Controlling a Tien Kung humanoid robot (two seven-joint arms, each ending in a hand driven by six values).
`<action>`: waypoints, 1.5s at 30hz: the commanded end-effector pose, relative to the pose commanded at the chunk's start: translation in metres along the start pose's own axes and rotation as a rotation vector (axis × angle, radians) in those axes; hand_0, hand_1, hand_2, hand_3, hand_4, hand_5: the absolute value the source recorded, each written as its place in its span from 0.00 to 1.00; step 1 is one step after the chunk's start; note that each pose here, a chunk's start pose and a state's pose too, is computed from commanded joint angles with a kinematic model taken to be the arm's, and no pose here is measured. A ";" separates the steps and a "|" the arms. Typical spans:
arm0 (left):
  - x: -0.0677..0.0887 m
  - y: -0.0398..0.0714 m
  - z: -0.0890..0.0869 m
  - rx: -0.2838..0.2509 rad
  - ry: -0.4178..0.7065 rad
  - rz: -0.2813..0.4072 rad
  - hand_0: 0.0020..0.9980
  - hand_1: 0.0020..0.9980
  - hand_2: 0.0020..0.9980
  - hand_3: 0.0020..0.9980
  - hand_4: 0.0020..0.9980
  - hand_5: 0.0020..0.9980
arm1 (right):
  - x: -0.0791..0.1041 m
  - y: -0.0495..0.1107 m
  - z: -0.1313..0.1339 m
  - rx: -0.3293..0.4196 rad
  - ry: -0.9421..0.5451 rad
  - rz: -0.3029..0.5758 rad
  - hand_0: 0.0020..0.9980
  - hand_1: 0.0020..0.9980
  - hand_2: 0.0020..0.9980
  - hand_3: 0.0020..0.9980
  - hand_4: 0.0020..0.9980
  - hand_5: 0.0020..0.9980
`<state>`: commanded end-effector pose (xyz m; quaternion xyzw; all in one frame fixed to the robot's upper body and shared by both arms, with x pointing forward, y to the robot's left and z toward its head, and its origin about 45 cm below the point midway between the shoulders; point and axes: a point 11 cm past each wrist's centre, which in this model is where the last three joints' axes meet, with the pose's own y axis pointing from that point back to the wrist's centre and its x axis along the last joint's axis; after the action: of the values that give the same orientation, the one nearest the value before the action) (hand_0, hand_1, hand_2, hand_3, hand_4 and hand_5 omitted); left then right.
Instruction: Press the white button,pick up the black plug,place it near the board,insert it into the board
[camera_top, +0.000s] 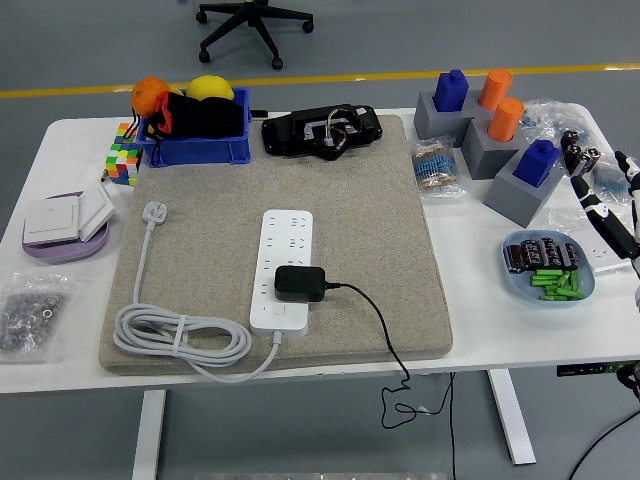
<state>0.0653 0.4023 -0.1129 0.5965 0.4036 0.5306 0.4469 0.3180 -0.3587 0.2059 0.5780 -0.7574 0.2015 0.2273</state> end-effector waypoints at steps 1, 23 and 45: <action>0.000 0.000 0.000 -0.001 0.000 0.000 0.63 0.63 0.64 0.70 0.56 0.40 | 0.000 0.000 0.000 -0.002 -0.001 0.001 1.00 1.00 1.00 1.00 1.00 1.00; 0.005 0.004 0.020 -0.033 -0.012 0.008 0.63 0.63 0.64 0.69 0.56 0.40 | 0.011 -0.007 -0.001 0.019 -0.024 0.041 1.00 1.00 1.00 1.00 1.00 1.00; 0.003 0.003 0.017 -0.030 -0.008 0.003 0.63 0.63 0.64 0.69 0.56 0.39 | 0.027 -0.004 -0.007 0.087 -0.030 0.132 1.00 1.00 1.00 1.00 1.00 1.00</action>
<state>0.0828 0.4023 -0.1099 0.5925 0.3928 0.5351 0.4565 0.3167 -0.3765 0.2273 0.5390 -0.7877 0.2402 0.1767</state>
